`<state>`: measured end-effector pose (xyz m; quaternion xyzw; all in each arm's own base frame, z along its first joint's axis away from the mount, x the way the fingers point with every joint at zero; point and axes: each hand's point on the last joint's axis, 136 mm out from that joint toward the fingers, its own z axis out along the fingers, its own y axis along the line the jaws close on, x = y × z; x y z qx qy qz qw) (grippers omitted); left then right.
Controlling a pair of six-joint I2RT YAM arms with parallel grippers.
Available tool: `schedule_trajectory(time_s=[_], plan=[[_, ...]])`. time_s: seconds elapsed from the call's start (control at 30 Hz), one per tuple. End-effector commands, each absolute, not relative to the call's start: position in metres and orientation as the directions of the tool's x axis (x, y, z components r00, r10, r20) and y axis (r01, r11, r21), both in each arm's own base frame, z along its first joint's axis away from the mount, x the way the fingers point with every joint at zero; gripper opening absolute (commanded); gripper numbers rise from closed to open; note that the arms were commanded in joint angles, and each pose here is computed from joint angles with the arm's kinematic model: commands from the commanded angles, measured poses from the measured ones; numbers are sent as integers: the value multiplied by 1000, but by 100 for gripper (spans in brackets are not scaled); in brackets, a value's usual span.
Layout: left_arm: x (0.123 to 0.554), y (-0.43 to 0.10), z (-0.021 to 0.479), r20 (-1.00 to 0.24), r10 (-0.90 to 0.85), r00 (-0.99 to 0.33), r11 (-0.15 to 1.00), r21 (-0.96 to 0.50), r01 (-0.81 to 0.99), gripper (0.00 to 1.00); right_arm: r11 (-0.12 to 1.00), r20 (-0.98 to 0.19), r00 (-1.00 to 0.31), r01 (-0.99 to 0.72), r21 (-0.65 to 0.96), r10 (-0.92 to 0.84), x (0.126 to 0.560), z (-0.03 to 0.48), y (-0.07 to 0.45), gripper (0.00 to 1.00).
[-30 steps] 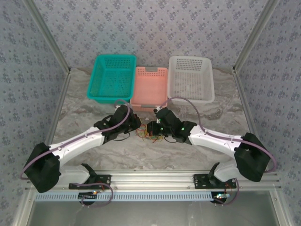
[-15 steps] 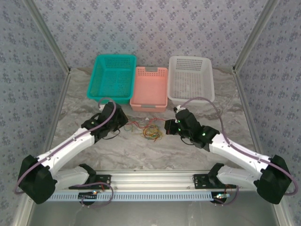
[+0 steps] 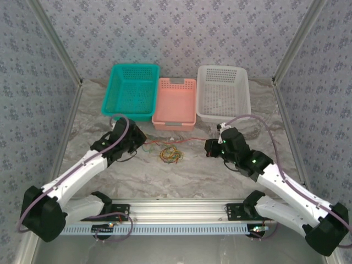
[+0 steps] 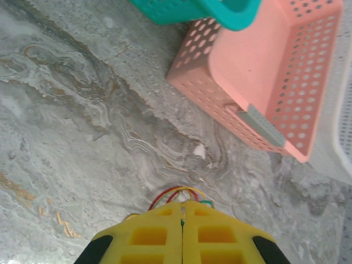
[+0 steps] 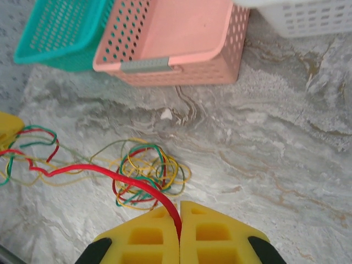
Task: Untangle the cables
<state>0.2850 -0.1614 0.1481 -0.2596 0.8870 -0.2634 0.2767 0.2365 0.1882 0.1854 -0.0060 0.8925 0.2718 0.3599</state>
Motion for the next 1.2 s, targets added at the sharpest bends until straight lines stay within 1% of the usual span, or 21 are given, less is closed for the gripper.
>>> schedule_trajectory(time_s=[0.0, 0.03, 0.13, 0.27, 0.37, 0.47, 0.53, 0.67, 0.77, 0.9, 1.0, 1.1, 1.17], plan=[[286, -152, 124, -347, -585, -733, 766, -532, -360, 7, 868, -686, -711, -234, 438, 154, 241, 199, 187, 0], [286, -155, 120, -340, -572, -747, 773, -527, -353, 13, 864, -687, -713, -253, 436, 138, 241, 202, 191, 0], [286, -158, 107, -325, -548, -771, 793, -495, -355, 25, 849, -679, -726, -289, 443, 107, 239, 206, 199, 0], [281, -154, 97, -334, -545, -769, 805, -463, -370, 36, 847, -670, -734, -283, 450, 111, 239, 208, 197, 0], [276, -154, 101, -354, -538, -765, 811, -466, -355, 39, 839, -657, -745, -281, 467, 116, 239, 205, 194, 0], [265, -170, 115, -397, -492, -775, 835, -466, -291, 41, 842, -638, -762, -269, 469, 112, 240, 199, 191, 0], [251, -189, 127, -444, -418, -793, 872, -440, -213, 44, 842, -623, -772, -252, 477, 122, 242, 194, 188, 0], [224, -224, 128, -473, -279, -836, 918, -388, -87, 49, 848, -601, -788, -222, 481, 134, 244, 187, 182, 0], [213, -238, 117, -488, -177, -854, 954, -300, -27, 50, 853, -582, -801, -199, 482, 142, 246, 182, 178, 0], [212, -256, 87, -469, -115, -875, 961, -276, 22, 49, 860, -552, -817, -153, 487, 167, 248, 174, 170, 0], [215, -241, 61, -476, -82, -876, 989, -146, -13, 46, 857, -546, -817, -135, 497, 188, 249, 176, 165, 0], [220, -225, 42, -510, -75, -857, 997, -67, -47, 42, 853, -552, -806, -123, 507, 212, 250, 188, 157, 0], [224, -216, 33, -539, -74, -839, 997, -29, -69, 37, 841, -570, -787, -130, 526, 235, 252, 206, 153, 0]])
